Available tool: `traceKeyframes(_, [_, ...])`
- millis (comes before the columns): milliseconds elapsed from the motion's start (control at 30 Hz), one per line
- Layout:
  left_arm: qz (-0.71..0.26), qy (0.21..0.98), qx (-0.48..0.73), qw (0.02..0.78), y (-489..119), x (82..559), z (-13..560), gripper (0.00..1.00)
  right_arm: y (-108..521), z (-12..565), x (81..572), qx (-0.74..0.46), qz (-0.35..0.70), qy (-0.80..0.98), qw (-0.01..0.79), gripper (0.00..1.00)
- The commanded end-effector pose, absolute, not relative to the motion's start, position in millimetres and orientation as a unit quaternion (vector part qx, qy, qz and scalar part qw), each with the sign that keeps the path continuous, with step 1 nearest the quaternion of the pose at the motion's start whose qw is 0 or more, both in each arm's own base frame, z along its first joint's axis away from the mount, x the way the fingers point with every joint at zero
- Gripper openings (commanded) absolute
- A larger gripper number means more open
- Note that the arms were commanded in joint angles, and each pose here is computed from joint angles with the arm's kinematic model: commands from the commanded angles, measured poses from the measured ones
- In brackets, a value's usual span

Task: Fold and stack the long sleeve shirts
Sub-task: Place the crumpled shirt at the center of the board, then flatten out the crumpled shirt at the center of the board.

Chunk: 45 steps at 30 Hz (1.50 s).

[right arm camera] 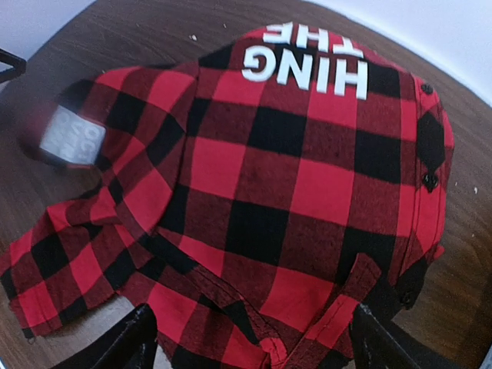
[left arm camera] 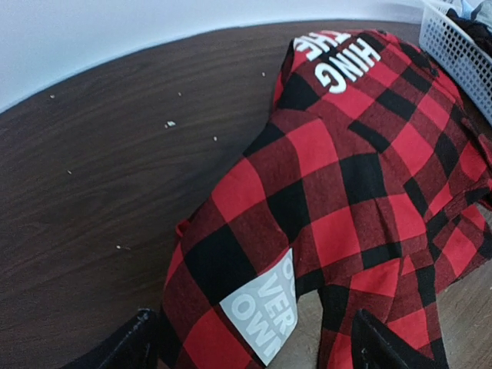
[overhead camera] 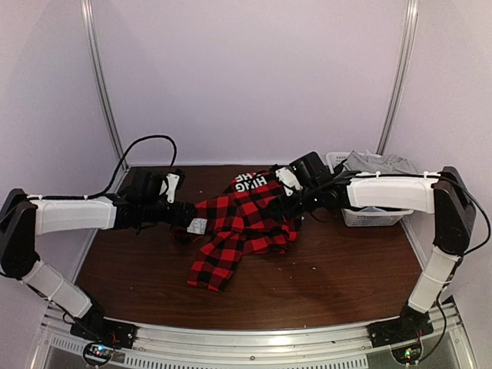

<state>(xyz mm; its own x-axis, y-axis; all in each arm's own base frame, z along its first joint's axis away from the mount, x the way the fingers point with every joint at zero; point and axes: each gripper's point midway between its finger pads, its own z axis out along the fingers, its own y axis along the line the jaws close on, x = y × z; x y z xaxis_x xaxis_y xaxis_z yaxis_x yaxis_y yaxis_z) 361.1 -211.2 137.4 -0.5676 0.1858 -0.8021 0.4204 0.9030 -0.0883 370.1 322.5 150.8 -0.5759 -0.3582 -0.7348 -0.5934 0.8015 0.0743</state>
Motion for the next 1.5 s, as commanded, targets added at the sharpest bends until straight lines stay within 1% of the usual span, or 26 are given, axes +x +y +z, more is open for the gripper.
traceKeyframes(0, [-0.164,0.869,0.194,0.424,-230.4,367.8,129.9,0.87,316.5,131.1,365.0,-0.261,0.161,0.883,0.355,0.88])
traceKeyframes(67, [-0.152,0.876,0.192,0.415,-228.8,371.1,119.7,0.87,324.6,126.0,354.9,-0.279,0.177,0.879,0.343,0.88])
traceKeyframes(167, [-0.114,0.888,0.177,0.408,-220.2,382.1,107.4,0.88,327.4,119.9,352.1,-0.286,0.165,0.881,0.339,0.88])
traceKeyframes(267, [-0.082,0.907,0.174,0.375,-213.2,383.9,86.0,0.87,327.5,118.3,352.4,-0.282,0.165,0.882,0.339,0.88])
traceKeyframes(333, [-0.071,0.911,0.168,0.369,-210.9,387.4,79.6,0.83,327.0,117.6,351.1,-0.281,0.166,0.883,0.338,0.88])
traceKeyframes(400, [-0.078,0.913,0.170,0.364,-214.4,388.1,76.4,0.74,325.3,117.4,349.7,-0.277,0.167,0.884,0.338,0.88])
traceKeyframes(433, [-0.083,0.913,0.172,0.361,-216.3,387.8,75.7,0.68,324.3,117.3,348.6,-0.276,0.167,0.884,0.339,0.87])
traceKeyframes(533, [-0.115,0.910,0.177,0.357,-226.4,383.3,80.1,0.40,318.7,117.5,344.9,-0.269,0.165,0.886,0.340,0.88])
traceKeyframes(567, [-0.177,0.898,0.190,0.355,-244.1,371.5,92.3,0.14,315.0,119.2,342.6,-0.264,0.166,0.887,0.341,0.87])
traceKeyframes(600, [-0.210,0.889,0.195,0.356,-252.7,365.3,100.7,0.03,313.8,121.0,341.5,-0.262,0.166,0.887,0.342,0.88])
traceKeyframes(633, [-0.243,0.883,0.193,0.353,-260.6,357.6,110.4,0.00,313.0,122.7,340.5,-0.261,0.167,0.887,0.343,0.87])
traceKeyframes(700, [-0.305,0.855,0.207,0.366,-284.3,342.3,141.2,0.00,310.3,129.2,339.6,-0.258,0.167,0.886,0.346,0.87])
traceKeyframes(767, [-0.343,0.830,0.234,0.373,-311.9,320.0,170.5,0.00,306.8,137.8,338.6,-0.253,0.167,0.886,0.350,0.87])
traceKeyframes(833, [-0.385,0.802,0.269,0.368,-345.9,289.8,197.5,0.00,301.1,150.6,337.0,-0.248,0.169,0.886,0.354,0.87])
traceKeyframes(933, [-0.441,0.765,0.313,0.349,-391.0,251.2,219.9,0.00,289.5,174.3,338.3,-0.235,0.179,0.883,0.364,0.88])
traceKeyframes(1100, [-0.486,0.714,0.398,0.309,-455.3,191.0,215.6,0.00,250.7,206.5,349.0,-0.180,0.204,0.885,0.379,0.88])
traceKeyframes(1200, [-0.502,0.691,0.428,0.293,-479.8,172.2,209.6,0.01,217.1,212.1,358.3,-0.133,0.198,0.891,0.387,0.89])
traceKeyframes(1333, [-0.498,0.684,0.453,0.280,-495.2,169.7,193.7,0.12,192.5,201.1,358.2,-0.102,0.187,0.899,0.383,0.88])
traceKeyframes(1433, [-0.488,0.673,0.476,0.287,-496.9,169.4,193.4,0.30,198.3,185.9,348.5,-0.112,0.207,0.902,0.362,0.88])
traceKeyframes(1467, [-0.480,0.672,0.482,0.292,-494.3,169.6,193.7,0.40,203.3,183.0,344.3,-0.119,0.219,0.900,0.357,0.88])
